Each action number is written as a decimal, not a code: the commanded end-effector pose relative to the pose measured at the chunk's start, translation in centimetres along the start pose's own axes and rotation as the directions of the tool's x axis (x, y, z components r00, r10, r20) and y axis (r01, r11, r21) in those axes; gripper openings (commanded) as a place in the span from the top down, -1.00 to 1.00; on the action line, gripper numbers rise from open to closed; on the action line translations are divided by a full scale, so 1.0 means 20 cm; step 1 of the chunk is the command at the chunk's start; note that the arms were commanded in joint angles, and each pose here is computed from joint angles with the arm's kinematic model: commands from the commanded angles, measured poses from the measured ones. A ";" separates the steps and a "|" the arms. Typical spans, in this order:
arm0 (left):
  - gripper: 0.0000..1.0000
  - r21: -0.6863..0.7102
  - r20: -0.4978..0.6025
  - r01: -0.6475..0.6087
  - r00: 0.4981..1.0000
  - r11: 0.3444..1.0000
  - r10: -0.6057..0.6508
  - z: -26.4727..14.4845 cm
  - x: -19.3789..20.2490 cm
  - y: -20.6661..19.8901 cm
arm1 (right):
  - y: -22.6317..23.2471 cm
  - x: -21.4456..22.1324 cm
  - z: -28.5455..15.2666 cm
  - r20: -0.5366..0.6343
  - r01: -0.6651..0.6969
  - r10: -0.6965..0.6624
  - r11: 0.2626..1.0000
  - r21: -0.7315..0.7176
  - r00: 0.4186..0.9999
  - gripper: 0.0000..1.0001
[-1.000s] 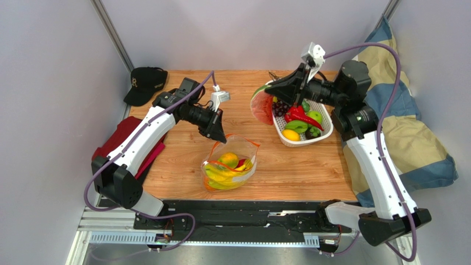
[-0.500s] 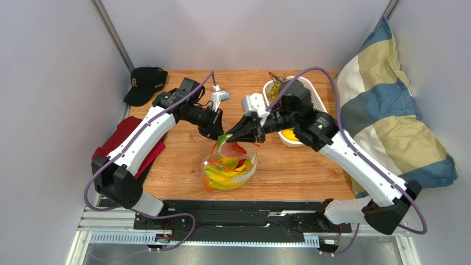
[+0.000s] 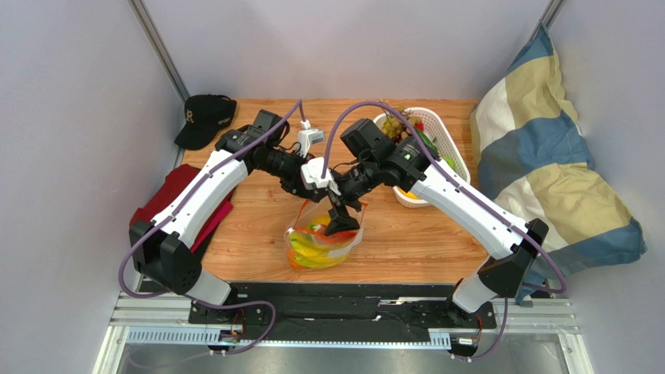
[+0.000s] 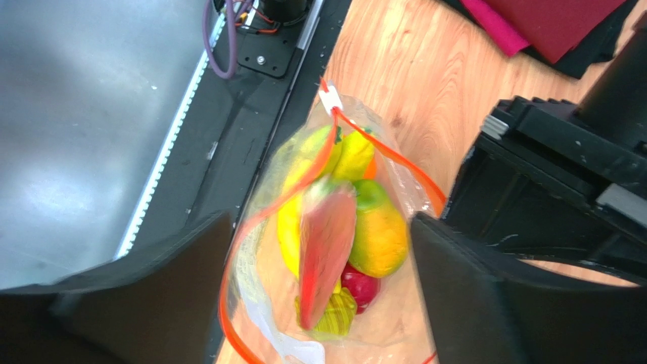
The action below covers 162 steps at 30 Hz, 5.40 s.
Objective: Place the food in the zip-top bag and seal the zipper
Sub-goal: Place the fake fruit in the zipper food storage bag, then pick up the fake vegetable from the bin, then place the fake vegetable in the zipper food storage bag, then zip the zipper food storage bag at the center of the board.
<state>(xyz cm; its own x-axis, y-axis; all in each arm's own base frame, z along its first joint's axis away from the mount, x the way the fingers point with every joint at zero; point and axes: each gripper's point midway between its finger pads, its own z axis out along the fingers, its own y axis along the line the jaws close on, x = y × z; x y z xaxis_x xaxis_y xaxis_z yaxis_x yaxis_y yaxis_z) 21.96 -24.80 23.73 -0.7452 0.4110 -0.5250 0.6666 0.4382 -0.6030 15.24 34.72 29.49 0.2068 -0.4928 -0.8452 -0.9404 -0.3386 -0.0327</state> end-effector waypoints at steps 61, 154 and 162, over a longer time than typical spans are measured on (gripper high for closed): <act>1.00 0.026 0.049 -0.036 0.998 0.999 0.035 -0.05 -0.05 -0.05 | -0.62 0.26 -1.22 0.216 -0.266 0.159 0.663 0.700 0.964 0.56; -0.45 -0.329 0.323 -0.543 0.703 0.772 0.633 -0.53 0.48 0.08 | -0.16 -0.08 0.22 0.167 -0.036 -0.022 0.942 0.334 0.986 1.00; -0.35 -0.254 0.433 -0.645 0.591 0.721 0.681 -0.42 0.48 0.03 | -0.17 -0.09 0.21 0.172 -0.047 -0.012 0.941 0.335 0.985 1.00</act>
<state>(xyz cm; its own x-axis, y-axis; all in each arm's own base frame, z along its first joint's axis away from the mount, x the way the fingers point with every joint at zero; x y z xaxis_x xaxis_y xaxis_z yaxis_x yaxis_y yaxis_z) 15.11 -12.55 22.26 -0.1909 0.2482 -0.9497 0.9268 0.3643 -0.0911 15.92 38.82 24.99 0.1338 -0.4424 -0.8868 -0.9910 -0.0541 -0.1226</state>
